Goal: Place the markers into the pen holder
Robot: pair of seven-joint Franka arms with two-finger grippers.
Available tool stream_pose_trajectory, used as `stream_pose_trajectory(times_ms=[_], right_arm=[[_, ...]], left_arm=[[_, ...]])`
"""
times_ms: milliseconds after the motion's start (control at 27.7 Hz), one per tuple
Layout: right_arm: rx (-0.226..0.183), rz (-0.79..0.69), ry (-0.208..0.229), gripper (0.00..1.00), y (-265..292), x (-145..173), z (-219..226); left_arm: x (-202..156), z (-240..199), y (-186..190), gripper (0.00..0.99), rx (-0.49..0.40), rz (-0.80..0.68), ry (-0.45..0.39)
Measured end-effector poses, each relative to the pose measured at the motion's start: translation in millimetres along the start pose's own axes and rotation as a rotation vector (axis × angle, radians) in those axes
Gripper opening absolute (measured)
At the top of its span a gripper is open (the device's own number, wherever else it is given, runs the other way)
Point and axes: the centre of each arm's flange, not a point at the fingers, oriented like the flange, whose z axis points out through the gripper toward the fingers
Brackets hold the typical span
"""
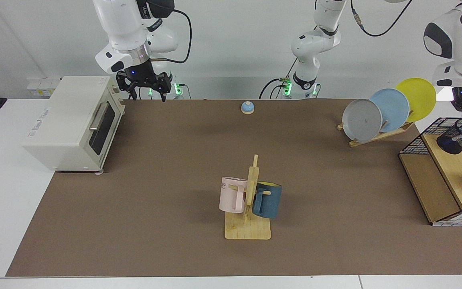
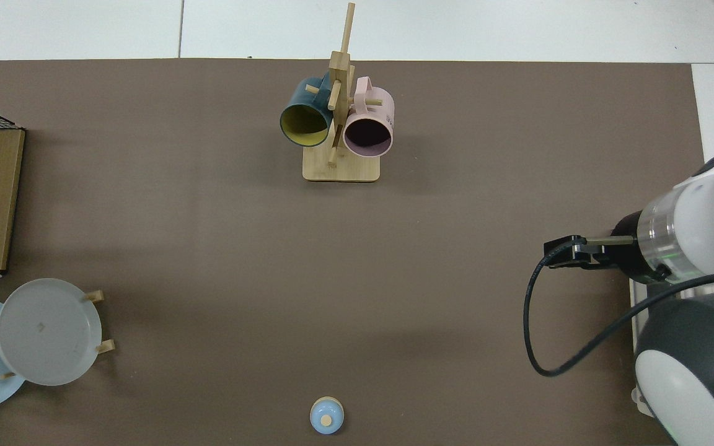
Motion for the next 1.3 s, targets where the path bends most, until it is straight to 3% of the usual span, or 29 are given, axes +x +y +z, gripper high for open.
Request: stream_pose_trajectory(times_ms=[108,217,361,433,939,1299], right_arm=[[0.0,0.0,0.0,1.0,0,0,0],[0.0,0.0,0.0,1.0,0,0,0],[0.0,0.0,0.0,1.0,0,0,0],[0.0,0.0,0.0,1.0,0,0,0],[0.0,0.0,0.0,1.0,0,0,0],[0.0,0.0,0.0,1.0,0,0,0]], left_arm=[[8,-22,-3,0.678,0.002,-0.034,0.046],[17,-42,-2,0.828,-0.014,-0.095,0.092],[39,-61,0,0.855,-0.052,-0.197,0.148],[49,-68,1,0.974,-0.073,-0.249,0.169],[93,-100,22,0.991,-0.314,-0.69,0.315],[119,-133,38,0.991,-0.424,-0.932,0.306]])
